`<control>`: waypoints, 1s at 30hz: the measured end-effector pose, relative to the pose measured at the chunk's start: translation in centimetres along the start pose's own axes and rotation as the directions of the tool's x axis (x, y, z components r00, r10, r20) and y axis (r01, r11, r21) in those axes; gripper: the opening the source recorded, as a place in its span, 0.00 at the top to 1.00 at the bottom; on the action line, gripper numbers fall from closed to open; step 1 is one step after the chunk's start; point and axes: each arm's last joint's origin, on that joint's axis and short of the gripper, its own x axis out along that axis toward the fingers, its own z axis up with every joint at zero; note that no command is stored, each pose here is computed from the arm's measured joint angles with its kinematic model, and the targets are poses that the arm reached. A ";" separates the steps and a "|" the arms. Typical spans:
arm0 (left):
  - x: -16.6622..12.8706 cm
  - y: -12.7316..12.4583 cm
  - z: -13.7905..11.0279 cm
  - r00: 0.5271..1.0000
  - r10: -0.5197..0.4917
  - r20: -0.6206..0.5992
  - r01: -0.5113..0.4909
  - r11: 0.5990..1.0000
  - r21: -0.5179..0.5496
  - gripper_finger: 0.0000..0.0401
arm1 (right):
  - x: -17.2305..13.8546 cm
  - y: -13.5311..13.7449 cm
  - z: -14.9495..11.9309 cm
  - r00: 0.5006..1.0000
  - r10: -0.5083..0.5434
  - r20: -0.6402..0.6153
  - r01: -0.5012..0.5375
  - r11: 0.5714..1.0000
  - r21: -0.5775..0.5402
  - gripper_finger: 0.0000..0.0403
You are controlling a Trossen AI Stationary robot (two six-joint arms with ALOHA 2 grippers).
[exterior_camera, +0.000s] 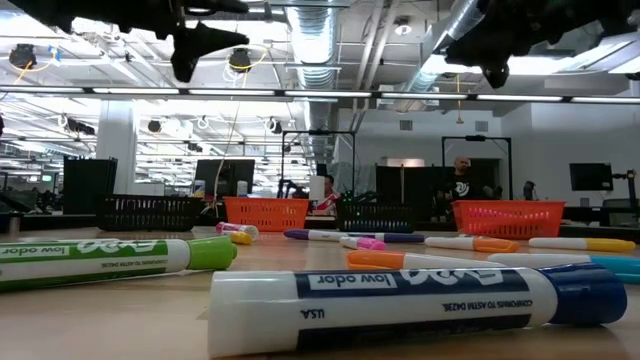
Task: Pick & Place Markers
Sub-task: Put the top white red marker into the middle black bin
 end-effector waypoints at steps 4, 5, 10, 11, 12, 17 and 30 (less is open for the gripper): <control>1.6 -1.2 -0.6 0.996 -0.045 -0.073 0.045 0.999 0.008 0.54 | -0.1 0.2 -0.4 0.998 -0.010 0.065 0.010 1.000 0.002 0.84; 2.1 -1.4 -0.8 0.994 -0.043 -0.096 0.045 0.999 0.011 0.54 | -0.1 0.2 -0.6 0.997 -0.018 0.077 0.017 1.000 0.011 0.84; 4.5 -1.8 -2.0 0.976 -0.016 -0.217 0.002 0.998 -0.064 0.54 | -0.1 0.2 -2.0 0.997 -0.017 0.079 0.013 0.999 0.053 0.84; 4.9 -1.8 -2.1 0.972 -0.012 -0.235 -0.008 0.996 -0.086 0.54 | -0.1 0.3 -2.1 0.997 -0.014 0.081 0.009 0.998 0.060 0.84; 5.2 -1.7 -2.2 0.968 -0.012 -0.250 -0.017 0.994 -0.112 0.54 | 0.0 0.2 -2.2 0.996 -0.012 0.085 0.007 0.998 0.063 0.84; 6.6 -1.0 -2.1 0.966 0.028 -0.256 -0.089 0.969 -0.232 0.54 | -0.1 0.4 -2.3 0.988 0.016 0.157 -0.024 0.999 0.049 0.84; 8.3 0.6 -3.3 0.950 0.101 -0.295 -0.206 0.913 -0.352 0.54 | -0.9 0.5 -2.2 0.979 0.026 0.202 -0.024 1.000 -0.014 0.84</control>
